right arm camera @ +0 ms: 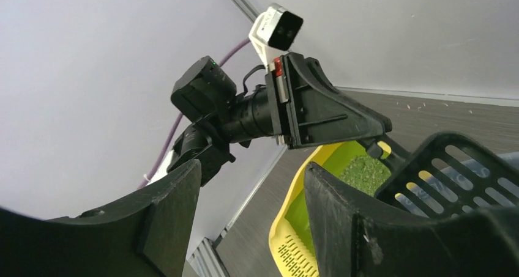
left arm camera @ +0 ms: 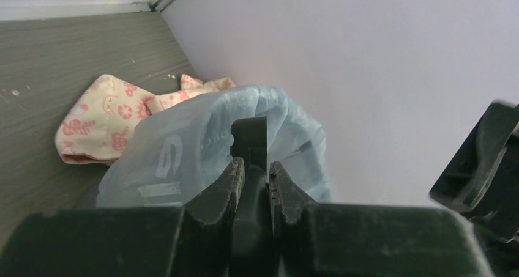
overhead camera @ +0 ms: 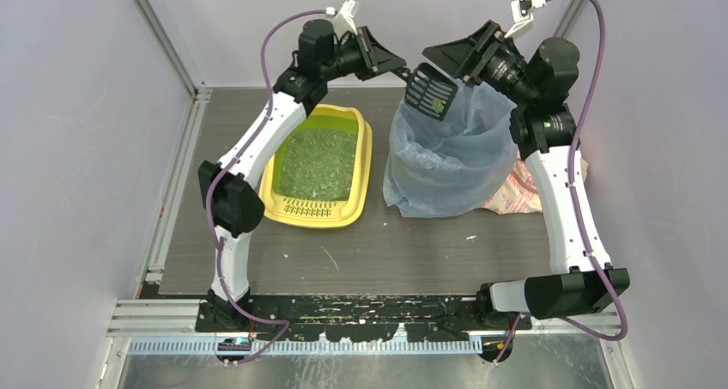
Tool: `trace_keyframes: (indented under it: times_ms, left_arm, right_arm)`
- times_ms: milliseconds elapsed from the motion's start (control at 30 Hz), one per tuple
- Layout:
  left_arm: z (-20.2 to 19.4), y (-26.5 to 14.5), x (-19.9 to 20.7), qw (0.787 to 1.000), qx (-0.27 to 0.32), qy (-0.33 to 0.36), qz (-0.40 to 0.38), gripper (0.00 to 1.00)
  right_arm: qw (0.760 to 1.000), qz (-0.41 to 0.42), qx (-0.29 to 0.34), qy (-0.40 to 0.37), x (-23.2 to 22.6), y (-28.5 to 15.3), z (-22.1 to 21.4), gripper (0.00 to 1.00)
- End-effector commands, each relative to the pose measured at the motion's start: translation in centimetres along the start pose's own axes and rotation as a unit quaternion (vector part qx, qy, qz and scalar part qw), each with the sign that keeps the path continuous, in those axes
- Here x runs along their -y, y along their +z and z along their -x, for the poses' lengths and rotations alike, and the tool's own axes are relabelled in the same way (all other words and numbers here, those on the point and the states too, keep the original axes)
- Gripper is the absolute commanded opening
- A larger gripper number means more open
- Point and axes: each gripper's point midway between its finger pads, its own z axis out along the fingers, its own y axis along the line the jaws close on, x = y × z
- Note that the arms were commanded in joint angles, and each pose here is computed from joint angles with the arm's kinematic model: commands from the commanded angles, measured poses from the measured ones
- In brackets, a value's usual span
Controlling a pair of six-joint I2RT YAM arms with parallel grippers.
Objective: Clean the litter box
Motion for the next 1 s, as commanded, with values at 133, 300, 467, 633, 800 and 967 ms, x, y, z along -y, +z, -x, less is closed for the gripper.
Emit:
trace_keyframes:
  times_ms: [133, 300, 467, 633, 800, 967]
  left_arm:
    - [-3.0, -1.0, 9.2, 0.94, -0.014, 0.334, -0.071, 0.0]
    - [-4.6, -1.6, 9.5, 0.911, -0.035, 0.407, -0.059, 0.0]
    - [-4.3, -2.1, 11.2, 0.892, -0.022, 0.449, -0.05, 0.0]
    - [-2.0, -2.3, 10.4, 0.924, 0.007, 0.382, -0.027, 0.0]
    - [4.6, -5.8, 12.8, 0.956, 0.091, 0.272, -0.064, 0.0]
    - [8.8, -9.2, 13.5, 0.971, 0.121, 0.172, -0.116, 0.0]
  right_arm:
    - [0.999, 0.036, 0.034, -0.009, -1.8, -0.9, 1.4, 0.67]
    - [0.994, 0.089, 0.045, 0.039, -2.5, 0.0, 2.2, 0.67]
    - [0.988, 0.132, 0.048, 0.06, -3.5, 0.2, 2.9, 0.67]
    - [0.978, 0.179, 0.074, 0.073, -5.3, -0.9, 4.6, 0.67]
    - [0.977, 0.182, 0.083, 0.072, -5.4, -1.5, 4.9, 0.67]
    - [0.978, 0.176, 0.08, 0.077, -4.5, -1.2, 4.5, 0.67]
